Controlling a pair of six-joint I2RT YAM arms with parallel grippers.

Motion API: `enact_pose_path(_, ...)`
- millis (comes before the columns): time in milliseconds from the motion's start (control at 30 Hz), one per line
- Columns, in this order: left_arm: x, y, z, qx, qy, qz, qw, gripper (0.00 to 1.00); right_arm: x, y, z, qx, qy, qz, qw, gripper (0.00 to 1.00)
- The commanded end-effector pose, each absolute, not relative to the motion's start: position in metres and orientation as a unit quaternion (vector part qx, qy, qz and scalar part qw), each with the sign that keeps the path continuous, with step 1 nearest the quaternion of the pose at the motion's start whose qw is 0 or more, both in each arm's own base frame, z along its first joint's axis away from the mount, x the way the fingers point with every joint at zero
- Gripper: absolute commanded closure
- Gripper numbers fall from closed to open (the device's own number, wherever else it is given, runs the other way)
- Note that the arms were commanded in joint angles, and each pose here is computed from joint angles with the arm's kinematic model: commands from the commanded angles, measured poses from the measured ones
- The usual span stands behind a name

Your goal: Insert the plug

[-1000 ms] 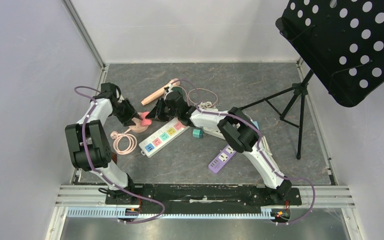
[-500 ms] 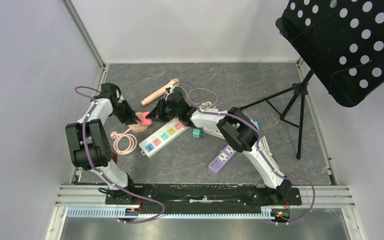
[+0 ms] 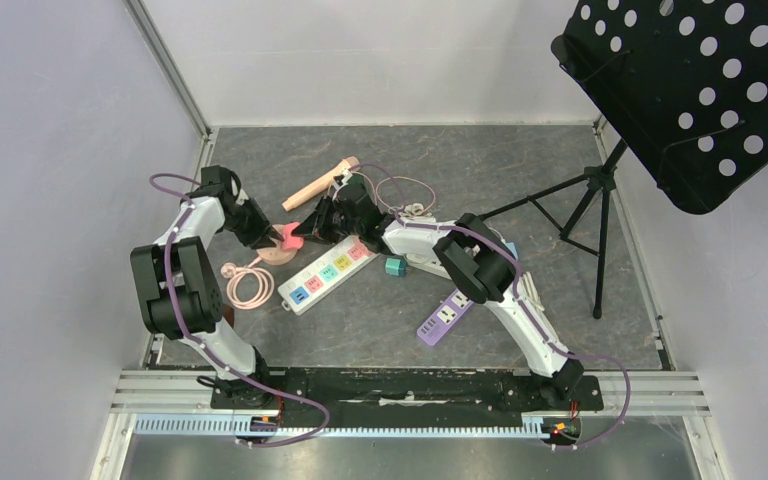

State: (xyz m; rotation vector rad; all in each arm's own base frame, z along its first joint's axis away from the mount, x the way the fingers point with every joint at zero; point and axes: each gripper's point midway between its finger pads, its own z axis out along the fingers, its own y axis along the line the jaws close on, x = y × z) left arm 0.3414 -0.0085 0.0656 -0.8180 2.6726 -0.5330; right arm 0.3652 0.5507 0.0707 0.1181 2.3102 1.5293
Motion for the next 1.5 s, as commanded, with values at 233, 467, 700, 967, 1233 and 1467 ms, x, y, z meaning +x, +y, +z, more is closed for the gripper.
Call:
enact_pose_path(233,0.359,-0.013,0.069,-0.31,0.912,-0.209,0.169,0.71,0.353,0.533,-0.005,0.072,0.857,0.498,0.114,1.0)
enact_pose_path(467,0.355,-0.012,0.061,-0.31,0.915,-0.203,0.161,0.71,0.351,0.529,-0.018,0.065,0.867,0.482,0.112,1.0)
enact_pose_path(700,0.346,-0.004,0.05,-0.314,0.923,-0.171,0.145,0.79,0.349,0.521,-0.035,0.051,0.884,0.451,0.114,1.0)
enact_pose_path(967,0.343,-0.001,0.042,-0.312,0.928,-0.145,0.142,0.82,0.36,0.513,-0.05,0.032,0.903,0.403,0.146,1.0)
enact_pose_path(1233,0.337,0.002,0.032,-0.312,0.935,-0.113,0.128,0.82,0.365,0.507,-0.053,0.029,0.912,0.376,0.161,0.93)
enact_pose_path(1467,0.349,0.001,0.054,-0.3,0.932,-0.126,0.157,0.81,0.372,0.531,-0.011,0.008,0.873,0.451,0.186,0.93)
